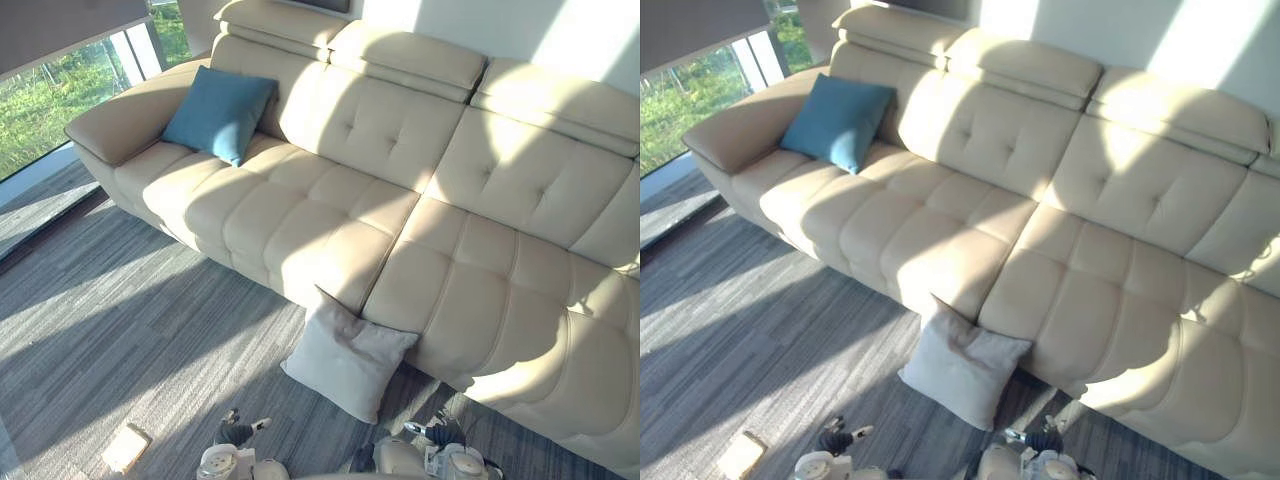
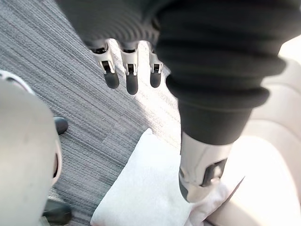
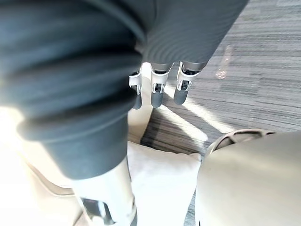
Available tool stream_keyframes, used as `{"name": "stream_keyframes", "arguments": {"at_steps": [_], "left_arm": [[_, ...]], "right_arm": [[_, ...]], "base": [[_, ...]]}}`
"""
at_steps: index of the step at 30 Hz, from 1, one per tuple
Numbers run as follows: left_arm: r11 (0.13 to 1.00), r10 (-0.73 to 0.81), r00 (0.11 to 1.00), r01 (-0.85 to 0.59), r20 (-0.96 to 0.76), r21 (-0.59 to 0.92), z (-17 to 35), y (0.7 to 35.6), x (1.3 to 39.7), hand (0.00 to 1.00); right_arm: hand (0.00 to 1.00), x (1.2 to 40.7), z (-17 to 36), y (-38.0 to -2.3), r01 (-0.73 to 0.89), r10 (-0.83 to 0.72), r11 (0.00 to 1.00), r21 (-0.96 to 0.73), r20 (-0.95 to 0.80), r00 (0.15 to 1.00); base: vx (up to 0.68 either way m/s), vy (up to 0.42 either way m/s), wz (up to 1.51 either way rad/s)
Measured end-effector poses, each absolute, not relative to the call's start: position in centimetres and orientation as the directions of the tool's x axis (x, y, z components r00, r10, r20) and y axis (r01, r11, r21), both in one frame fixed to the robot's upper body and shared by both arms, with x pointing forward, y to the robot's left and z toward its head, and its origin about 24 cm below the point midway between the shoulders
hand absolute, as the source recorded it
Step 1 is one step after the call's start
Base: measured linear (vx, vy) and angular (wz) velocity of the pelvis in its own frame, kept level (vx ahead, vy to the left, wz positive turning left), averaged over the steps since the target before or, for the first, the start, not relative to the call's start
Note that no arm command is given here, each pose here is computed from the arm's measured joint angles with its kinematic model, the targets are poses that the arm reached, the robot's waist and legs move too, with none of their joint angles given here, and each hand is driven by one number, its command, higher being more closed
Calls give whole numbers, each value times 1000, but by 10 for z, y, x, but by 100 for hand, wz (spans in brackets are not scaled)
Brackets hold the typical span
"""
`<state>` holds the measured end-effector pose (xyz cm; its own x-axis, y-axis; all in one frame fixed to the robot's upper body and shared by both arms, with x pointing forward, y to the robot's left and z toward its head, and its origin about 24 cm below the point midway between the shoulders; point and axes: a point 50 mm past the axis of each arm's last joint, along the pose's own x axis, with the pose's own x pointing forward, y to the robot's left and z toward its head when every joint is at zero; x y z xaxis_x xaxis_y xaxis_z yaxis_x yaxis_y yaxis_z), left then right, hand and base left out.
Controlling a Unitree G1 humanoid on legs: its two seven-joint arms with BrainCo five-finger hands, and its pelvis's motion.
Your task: Pick up cushions and gather them together orderly.
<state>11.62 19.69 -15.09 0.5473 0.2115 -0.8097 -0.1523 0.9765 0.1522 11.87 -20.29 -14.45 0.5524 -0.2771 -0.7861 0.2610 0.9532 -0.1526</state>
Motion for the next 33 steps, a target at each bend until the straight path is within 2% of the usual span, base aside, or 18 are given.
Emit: {"name": "stream_keyframes", "arguments": {"at_steps": [4, 6, 13, 20, 30, 33], "left_arm": [[984, 156, 528, -155, -835, 86, -156, 172, 110, 0], [986, 153, 546, -134, -824, 95, -154, 175, 116, 0], [976, 196, 577, -193, -793, 101, -148, 185, 119, 0], [970, 231, 561, -196, -795, 143, -149, 197, 114, 0], [972, 217, 549, -201, -807, 124, -152, 186, 114, 0], [960, 236, 593, -266, -770, 89, -144, 184, 132, 0]], "right_arm": [[0, 115, -143, -222, 278, -321, 940, -196, -782, 534], [0, 115, -144, -221, 281, -321, 940, -195, -785, 530], [0, 110, -146, -216, 286, -321, 938, -195, -795, 514], [0, 90, -149, -202, 313, -316, 934, -173, -810, 495], [0, 79, -152, -212, 357, -353, 913, -199, -823, 445], [0, 94, -148, -216, 405, -376, 895, -186, -802, 464]], "base": [[242, -111, -3], [132, -162, 3], [55, 21, -64], [92, 180, -69], [88, 73, -30], [-90, -22, -16]]}}
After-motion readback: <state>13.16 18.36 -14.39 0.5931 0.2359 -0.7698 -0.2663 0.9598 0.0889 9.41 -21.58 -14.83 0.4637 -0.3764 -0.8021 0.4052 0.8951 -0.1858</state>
